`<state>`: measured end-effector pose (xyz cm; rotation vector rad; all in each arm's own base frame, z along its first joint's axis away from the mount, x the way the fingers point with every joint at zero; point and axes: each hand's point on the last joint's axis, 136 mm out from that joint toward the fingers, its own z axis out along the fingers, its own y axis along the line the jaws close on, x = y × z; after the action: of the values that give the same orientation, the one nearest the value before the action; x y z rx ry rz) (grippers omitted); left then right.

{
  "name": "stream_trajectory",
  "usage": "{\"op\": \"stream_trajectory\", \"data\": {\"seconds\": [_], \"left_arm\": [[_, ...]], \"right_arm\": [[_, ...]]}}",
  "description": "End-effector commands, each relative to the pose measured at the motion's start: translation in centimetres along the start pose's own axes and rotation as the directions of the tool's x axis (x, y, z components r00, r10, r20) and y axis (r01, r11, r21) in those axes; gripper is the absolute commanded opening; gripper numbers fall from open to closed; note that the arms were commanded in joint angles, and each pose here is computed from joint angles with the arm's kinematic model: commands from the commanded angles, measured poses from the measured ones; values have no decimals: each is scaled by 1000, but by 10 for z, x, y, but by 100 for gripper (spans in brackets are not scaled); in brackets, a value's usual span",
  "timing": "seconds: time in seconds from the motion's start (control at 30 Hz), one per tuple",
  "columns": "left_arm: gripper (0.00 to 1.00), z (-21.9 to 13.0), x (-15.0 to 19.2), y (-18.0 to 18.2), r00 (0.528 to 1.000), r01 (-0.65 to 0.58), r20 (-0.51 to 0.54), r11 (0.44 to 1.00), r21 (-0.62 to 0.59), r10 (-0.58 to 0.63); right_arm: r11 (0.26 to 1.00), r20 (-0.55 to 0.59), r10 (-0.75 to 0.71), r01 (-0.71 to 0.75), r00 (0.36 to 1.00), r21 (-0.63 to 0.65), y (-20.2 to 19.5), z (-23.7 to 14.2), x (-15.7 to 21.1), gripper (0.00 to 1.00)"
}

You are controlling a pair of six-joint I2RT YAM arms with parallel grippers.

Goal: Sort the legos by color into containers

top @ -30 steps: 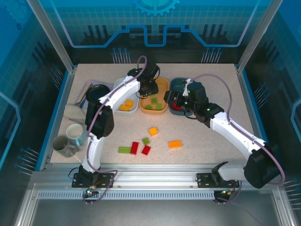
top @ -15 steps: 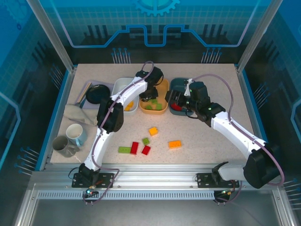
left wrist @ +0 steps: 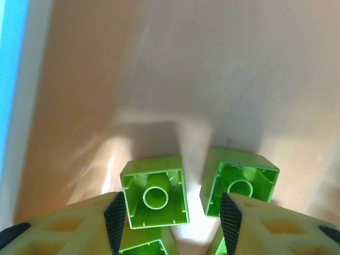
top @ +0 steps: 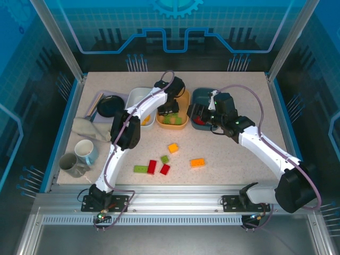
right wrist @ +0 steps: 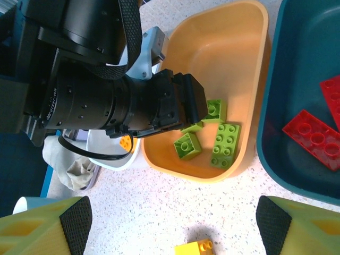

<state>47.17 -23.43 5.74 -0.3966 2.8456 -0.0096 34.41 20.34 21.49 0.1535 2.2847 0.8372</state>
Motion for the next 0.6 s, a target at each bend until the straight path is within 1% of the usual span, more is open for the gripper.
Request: {"op": "stream_trajectory", "data": {"seconds": [0.0, 0.2, 0.37, 0.47, 0.57], "left_arm": [[55, -52, -14, -12, 997, 15, 69, 996, 88, -21], [59, -128, -27, -30, 984, 15, 167, 969, 247, -58], [65, -192, -25, -17, 969, 20, 225, 936, 350, -104], [68, -222, -9, -4, 966, -5, 238, 914, 405, -100], [71, -237, 18, 18, 966, -18, 237, 894, 448, -100]], "right_arm": [[1000, -7, -22, 23, 1000, 17, -6, -13, 5, 83], [993, -27, -105, 106, 994, 48, -6, -28, 15, 82], [976, -54, -204, 207, 978, 72, -2, -43, 28, 82], [953, -112, -266, 278, 957, 117, -4, -53, 45, 81], [921, -209, -308, 346, 928, 178, -12, -60, 70, 81]]}}
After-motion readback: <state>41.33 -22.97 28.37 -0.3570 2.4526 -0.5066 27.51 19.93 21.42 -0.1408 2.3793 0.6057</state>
